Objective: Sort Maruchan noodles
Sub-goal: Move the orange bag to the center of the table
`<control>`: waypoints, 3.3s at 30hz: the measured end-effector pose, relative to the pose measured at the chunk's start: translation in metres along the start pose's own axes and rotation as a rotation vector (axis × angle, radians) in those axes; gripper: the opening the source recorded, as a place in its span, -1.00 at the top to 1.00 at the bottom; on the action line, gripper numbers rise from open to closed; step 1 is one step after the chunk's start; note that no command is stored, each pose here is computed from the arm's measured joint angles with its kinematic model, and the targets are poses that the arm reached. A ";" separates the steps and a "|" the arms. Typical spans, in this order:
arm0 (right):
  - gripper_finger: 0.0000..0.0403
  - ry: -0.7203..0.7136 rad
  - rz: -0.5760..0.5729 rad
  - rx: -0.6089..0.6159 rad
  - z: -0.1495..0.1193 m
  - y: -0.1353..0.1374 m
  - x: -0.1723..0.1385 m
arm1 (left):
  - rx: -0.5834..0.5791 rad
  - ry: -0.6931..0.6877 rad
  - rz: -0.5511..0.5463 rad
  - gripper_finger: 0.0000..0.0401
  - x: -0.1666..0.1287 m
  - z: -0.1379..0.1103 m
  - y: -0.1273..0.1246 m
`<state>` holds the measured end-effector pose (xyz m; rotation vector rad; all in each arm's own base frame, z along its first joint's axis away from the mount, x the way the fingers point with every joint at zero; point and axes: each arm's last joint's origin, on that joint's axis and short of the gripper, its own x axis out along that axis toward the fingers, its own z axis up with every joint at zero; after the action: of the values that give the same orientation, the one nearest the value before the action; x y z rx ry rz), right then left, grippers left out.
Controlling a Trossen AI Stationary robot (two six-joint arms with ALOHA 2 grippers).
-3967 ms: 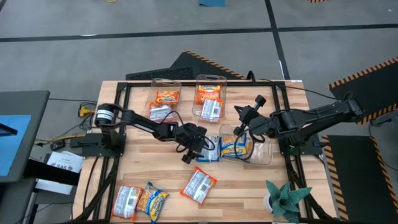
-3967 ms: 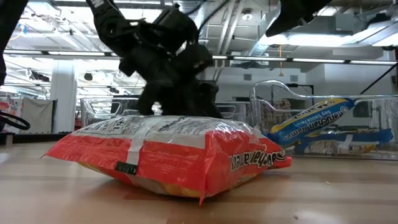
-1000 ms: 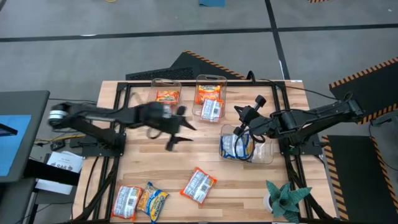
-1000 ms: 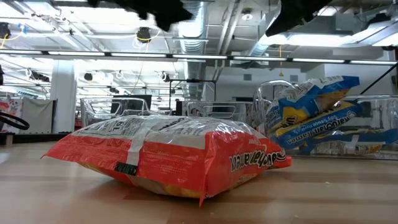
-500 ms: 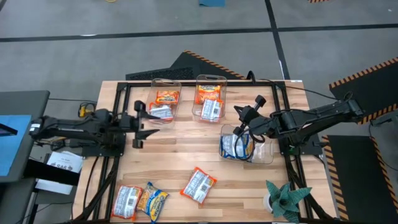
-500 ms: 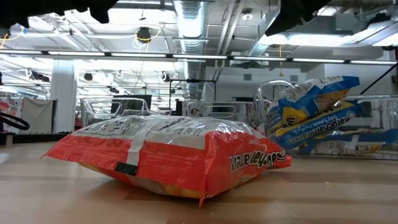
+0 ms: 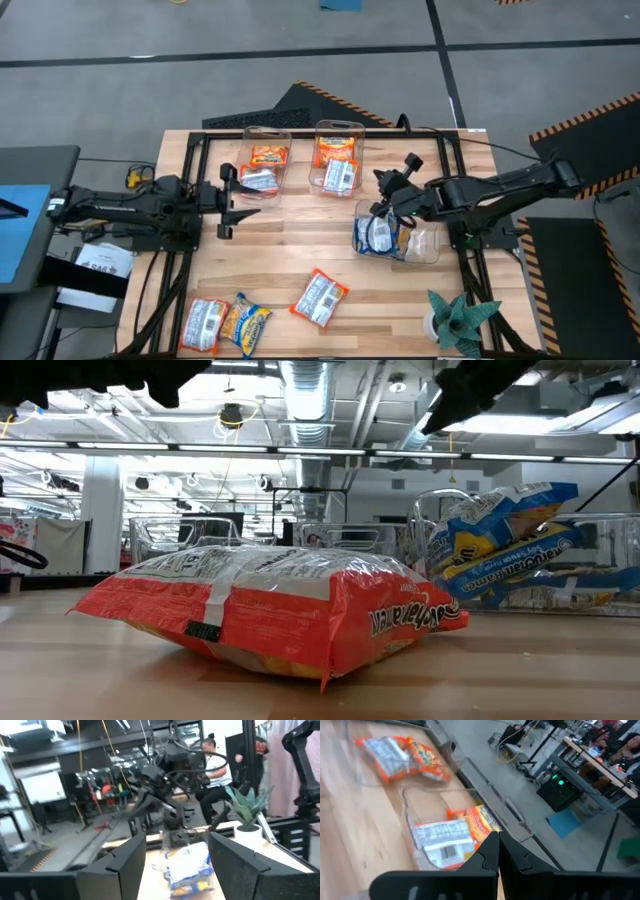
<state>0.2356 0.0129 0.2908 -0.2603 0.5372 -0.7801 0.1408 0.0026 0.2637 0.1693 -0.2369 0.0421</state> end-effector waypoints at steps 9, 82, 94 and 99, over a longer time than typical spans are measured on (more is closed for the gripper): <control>0.89 -0.014 -0.027 -0.029 0.004 0.007 0.015 | -0.133 0.303 -0.462 -0.01 0.048 -0.018 -0.022; 0.89 0.007 -0.027 -0.051 0.001 0.006 0.014 | -0.024 1.166 -0.579 1.00 0.165 -0.168 -0.048; 0.89 0.005 -0.027 -0.048 0.002 0.006 0.014 | 0.014 1.224 -0.251 1.00 0.116 -0.139 -0.014; 0.89 0.006 -0.027 -0.048 0.002 0.006 0.014 | 0.019 1.134 -0.249 1.00 0.116 -0.112 -0.018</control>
<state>0.2487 0.0071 0.2844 -0.3108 0.5593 -0.7946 0.2800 0.0064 0.1804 0.1705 0.9156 -0.1094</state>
